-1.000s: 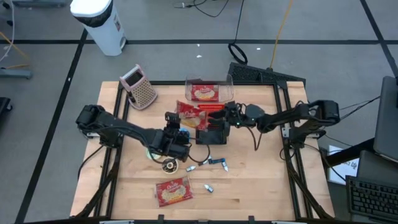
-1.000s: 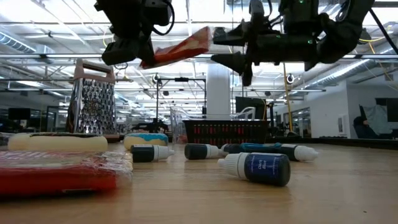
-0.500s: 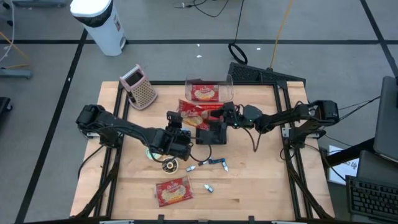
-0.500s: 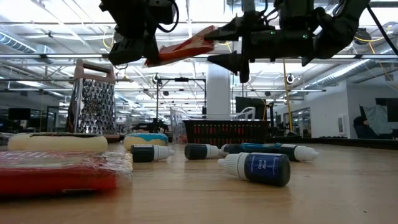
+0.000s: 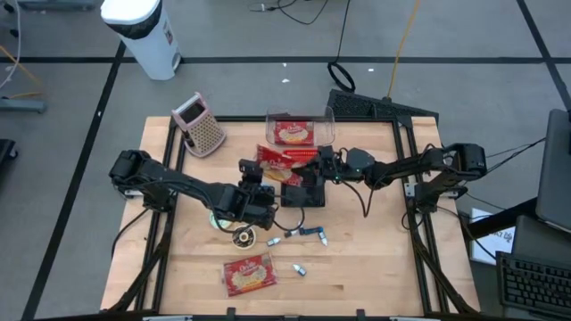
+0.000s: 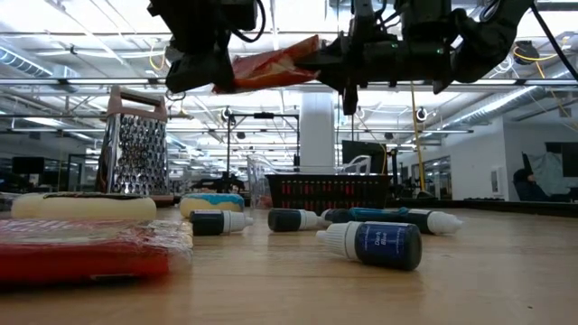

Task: Pick & Place Food Item
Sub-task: Put the left popcorn pack into the transparent bin

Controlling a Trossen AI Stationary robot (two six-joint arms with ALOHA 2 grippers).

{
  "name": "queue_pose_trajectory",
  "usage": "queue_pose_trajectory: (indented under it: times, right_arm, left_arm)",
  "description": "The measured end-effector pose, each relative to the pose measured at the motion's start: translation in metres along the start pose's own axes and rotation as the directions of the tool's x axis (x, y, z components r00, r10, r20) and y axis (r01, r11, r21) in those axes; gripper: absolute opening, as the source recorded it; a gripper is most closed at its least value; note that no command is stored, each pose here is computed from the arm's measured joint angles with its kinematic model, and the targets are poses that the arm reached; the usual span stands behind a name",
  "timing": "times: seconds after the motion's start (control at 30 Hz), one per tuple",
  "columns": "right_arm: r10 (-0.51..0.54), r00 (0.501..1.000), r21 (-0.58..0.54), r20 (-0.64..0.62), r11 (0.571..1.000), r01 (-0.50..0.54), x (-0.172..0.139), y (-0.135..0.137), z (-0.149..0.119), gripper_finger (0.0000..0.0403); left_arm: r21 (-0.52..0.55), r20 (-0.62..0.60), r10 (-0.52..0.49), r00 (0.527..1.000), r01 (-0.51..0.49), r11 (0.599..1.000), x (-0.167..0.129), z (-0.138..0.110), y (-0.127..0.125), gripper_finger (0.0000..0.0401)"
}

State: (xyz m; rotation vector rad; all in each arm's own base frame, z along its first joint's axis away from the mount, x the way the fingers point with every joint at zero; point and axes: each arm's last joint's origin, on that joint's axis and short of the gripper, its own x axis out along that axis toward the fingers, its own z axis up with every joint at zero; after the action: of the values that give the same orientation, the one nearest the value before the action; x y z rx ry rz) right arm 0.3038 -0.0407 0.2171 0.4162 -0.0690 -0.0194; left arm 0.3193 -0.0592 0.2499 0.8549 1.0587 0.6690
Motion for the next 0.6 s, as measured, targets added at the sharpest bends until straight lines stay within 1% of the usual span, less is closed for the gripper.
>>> queue_pose_trajectory:
  times: [0.07,0.17,0.27,0.37,0.47,0.53,0.6]
  right_arm:
    - [0.005,1.000,0.002,0.001,1.000,-0.005,0.000,0.000,0.000,0.0018]
    - [0.015,1.000,-0.003,-0.009,1.000,-0.015,0.000,-0.001,0.000,0.0013]
    - [0.007,1.000,-0.003,-0.010,1.000,-0.007,-0.001,-0.005,0.002,0.0009]
    - [-0.006,1.000,-0.002,-0.007,1.000,0.006,-0.001,-0.010,0.004,0.0011]
    - [0.006,1.000,0.001,-0.013,1.000,-0.006,-0.002,-0.014,0.006,0.0010]
    - [-0.006,1.000,0.011,-0.026,1.000,0.006,-0.003,-0.019,0.006,0.0010]
    - [-0.028,0.999,0.020,-0.036,0.999,0.029,-0.004,-0.025,0.006,0.0010]
  left_arm:
    - [-0.040,0.009,0.006,1.000,-0.006,0.999,0.000,0.001,0.000,0.0077]
    - [-0.083,0.049,0.002,0.999,0.002,0.997,-0.007,0.006,-0.002,0.0128]
    - [-0.176,0.108,-0.014,0.994,0.033,0.984,-0.020,0.017,0.004,0.0186]
    - [-0.281,0.177,-0.082,0.981,0.130,0.951,-0.036,0.028,0.015,0.0235]
    - [-0.373,0.252,-0.122,0.960,0.213,0.903,-0.055,0.035,0.027,0.0271]
    - [-0.402,0.290,-0.130,0.948,0.244,0.882,-0.067,0.033,0.034,0.0288]
    - [-0.399,0.309,-0.134,0.942,0.256,0.881,-0.075,0.028,0.039,0.0301]
